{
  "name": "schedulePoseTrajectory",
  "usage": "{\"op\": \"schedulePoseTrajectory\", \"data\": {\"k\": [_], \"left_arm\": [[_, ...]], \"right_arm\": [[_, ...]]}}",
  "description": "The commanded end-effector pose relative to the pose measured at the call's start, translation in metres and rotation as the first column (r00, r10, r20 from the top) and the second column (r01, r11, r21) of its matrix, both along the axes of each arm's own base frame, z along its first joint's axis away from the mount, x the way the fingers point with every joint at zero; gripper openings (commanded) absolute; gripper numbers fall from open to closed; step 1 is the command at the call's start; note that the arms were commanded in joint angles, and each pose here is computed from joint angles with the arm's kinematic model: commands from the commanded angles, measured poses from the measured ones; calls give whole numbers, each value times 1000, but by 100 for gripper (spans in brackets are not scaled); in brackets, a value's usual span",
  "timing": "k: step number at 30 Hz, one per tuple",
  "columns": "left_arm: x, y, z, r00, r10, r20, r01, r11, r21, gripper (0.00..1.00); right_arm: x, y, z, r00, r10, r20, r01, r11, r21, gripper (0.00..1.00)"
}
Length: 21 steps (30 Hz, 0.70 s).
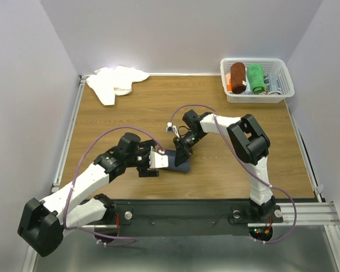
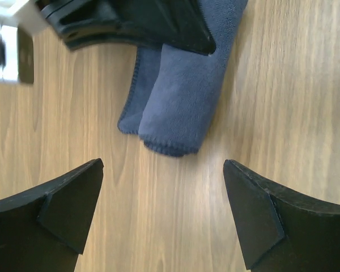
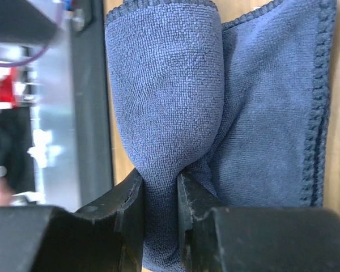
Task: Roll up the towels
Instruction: Roll the towel
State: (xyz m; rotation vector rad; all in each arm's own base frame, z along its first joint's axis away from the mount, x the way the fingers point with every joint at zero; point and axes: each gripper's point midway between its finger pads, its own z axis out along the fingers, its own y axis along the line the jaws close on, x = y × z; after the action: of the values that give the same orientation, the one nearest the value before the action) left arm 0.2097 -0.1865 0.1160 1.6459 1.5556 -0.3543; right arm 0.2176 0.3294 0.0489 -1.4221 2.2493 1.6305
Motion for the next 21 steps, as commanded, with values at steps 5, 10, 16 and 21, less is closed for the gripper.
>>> {"op": "schedulePoseTrajectory", "data": {"k": [5,10,16,21], "left_arm": [[4,-47,-5,942,-145,301,125,988,85,99],[-11,-63,-25,918,-238,318,203,969,139,96],[-15,-62,-57,924,-254,285,201,958,203,89],[-12,-57,-71,950,-200,239,147,964,220,76]], "right_arm": [[-16,-7,-18,983,22,-182,-27,999,-27,1],[-16,-10,-24,967,18,-255,-27,999,-31,1],[-14,-11,-19,963,35,-267,-40,999,-12,1],[-14,-13,-17,962,43,-270,-49,999,-19,1]]}}
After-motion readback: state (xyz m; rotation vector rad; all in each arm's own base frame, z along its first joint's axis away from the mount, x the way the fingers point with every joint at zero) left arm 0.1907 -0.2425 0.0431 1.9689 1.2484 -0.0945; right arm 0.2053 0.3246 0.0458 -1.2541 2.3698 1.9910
